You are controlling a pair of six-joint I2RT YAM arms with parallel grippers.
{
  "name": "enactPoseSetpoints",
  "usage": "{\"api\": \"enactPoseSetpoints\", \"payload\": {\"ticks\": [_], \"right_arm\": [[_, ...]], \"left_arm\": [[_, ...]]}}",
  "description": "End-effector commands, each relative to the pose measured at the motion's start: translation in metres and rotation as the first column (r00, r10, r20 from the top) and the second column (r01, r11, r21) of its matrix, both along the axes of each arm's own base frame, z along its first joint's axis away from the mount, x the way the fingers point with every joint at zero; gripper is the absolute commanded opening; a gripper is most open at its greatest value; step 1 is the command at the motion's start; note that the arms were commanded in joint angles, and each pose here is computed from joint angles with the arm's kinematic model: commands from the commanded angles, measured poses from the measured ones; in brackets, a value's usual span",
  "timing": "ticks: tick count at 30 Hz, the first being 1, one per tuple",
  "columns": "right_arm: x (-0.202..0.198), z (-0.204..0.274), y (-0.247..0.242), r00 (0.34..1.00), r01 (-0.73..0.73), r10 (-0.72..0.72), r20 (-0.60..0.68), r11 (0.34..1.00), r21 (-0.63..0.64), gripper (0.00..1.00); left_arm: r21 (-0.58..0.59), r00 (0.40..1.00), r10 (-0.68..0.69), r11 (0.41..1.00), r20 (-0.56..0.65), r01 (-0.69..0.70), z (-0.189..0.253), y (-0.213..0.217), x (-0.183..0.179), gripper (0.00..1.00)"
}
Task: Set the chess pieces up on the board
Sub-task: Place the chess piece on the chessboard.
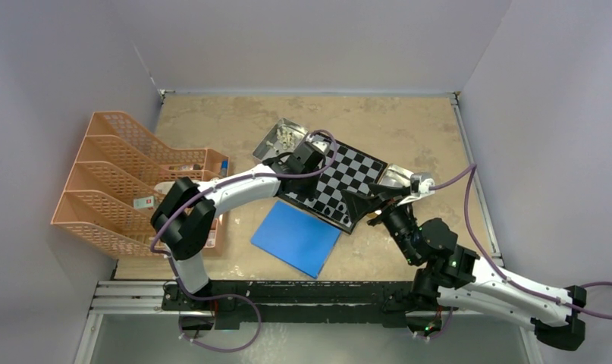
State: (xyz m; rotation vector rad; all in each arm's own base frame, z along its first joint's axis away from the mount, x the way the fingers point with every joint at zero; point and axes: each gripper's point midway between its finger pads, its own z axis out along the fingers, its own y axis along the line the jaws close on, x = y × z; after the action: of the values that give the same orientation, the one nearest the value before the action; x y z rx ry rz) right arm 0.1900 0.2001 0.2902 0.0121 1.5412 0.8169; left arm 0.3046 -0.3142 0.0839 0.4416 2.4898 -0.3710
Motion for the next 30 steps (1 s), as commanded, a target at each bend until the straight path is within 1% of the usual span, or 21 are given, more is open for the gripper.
{"api": "enactPoseSetpoints", "payload": {"ticks": [1, 7, 13, 19, 25, 30], "right_arm": [[0.001, 0.004, -0.003, 1.000, 0.017, -0.017, 0.003, 0.999, 0.030, 0.99], [0.000, 0.001, -0.002, 1.000, 0.008, -0.008, -0.009, 1.000, 0.021, 0.99], [0.001, -0.003, -0.001, 1.000, 0.012, -0.012, -0.016, 1.000, 0.003, 0.99], [0.001, -0.006, 0.002, 1.000, 0.004, -0.004, -0.015, 1.000, -0.006, 0.99], [0.002, -0.009, 0.003, 1.000, 0.006, -0.006, -0.020, 1.000, -0.018, 0.99], [0.002, -0.011, 0.003, 1.000, 0.006, -0.006, -0.023, 1.000, -0.021, 0.99]], "left_arm": [[-0.007, 0.999, 0.025, 1.000, 0.025, -0.025, -0.002, -0.002, 0.005, 0.08], [-0.008, 0.999, -0.024, 1.000, 0.028, 0.024, -0.007, -0.012, 0.001, 0.09], [0.038, 1.000, -0.010, 0.999, 0.007, 0.009, -0.020, -0.006, -0.004, 0.10], [0.085, 1.000, 0.001, 0.996, 0.018, -0.003, -0.022, -0.001, -0.004, 0.14], [0.105, 0.999, 0.009, 0.994, 0.047, -0.014, -0.018, 0.002, -0.001, 0.13], [0.126, 0.999, 0.014, 0.992, 0.046, -0.020, -0.023, 0.005, -0.001, 0.13]]}}
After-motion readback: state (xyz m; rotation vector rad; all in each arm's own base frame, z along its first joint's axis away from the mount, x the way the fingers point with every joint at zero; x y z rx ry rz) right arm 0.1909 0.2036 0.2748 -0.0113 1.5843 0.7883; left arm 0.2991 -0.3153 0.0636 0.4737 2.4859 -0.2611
